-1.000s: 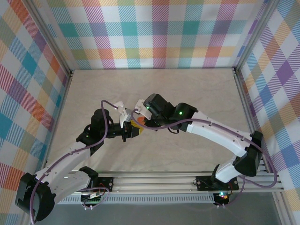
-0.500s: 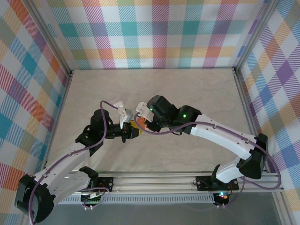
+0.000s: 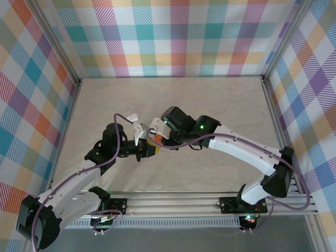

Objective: Insert the wireless bluetooth earbuds into the charging case

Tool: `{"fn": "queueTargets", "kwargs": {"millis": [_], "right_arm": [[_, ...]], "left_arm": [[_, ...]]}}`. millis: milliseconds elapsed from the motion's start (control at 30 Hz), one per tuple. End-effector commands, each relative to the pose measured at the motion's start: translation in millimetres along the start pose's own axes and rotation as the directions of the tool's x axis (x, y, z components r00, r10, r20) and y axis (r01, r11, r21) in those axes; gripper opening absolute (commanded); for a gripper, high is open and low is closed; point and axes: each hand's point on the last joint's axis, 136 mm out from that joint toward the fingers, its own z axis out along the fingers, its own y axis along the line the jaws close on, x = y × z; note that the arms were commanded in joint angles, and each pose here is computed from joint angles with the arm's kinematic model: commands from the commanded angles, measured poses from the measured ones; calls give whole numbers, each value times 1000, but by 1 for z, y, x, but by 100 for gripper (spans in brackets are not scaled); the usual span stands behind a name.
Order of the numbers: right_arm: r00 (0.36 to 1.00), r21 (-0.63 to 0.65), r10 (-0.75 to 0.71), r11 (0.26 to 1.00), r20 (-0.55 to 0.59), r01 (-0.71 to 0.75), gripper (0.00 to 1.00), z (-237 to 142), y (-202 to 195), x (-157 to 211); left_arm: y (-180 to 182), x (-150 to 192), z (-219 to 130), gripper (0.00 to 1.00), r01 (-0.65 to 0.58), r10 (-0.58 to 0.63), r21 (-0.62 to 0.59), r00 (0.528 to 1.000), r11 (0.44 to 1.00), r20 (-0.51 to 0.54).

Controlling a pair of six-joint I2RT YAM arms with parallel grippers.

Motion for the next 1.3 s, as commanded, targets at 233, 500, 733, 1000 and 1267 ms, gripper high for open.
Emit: {"fn": "queueTargets", "kwargs": {"millis": [233,500,733,1000,1267], "right_arm": [[999,-114,16,993,-49,-21,36,-2,29,1],[998,-55,66,996,21,-65,49,-21,16,-15],[993,-141,104,985,56,-95,51,-37,27,-27],[989,-175,137,977,60,-125,52,-54,29,-29],[894,-379,389,879,220,-289,50,-103,11,-67]], "left_arm": [[-7,-41,-5,0,-124,125,-15,983,992,136],[-1,-37,-5,0,-123,128,-42,982,992,142],[2,-36,-6,0,-124,133,-66,979,990,156],[5,-37,-12,0,-135,154,-113,973,984,174],[9,-30,-24,0,-138,177,-183,960,973,219]]}}
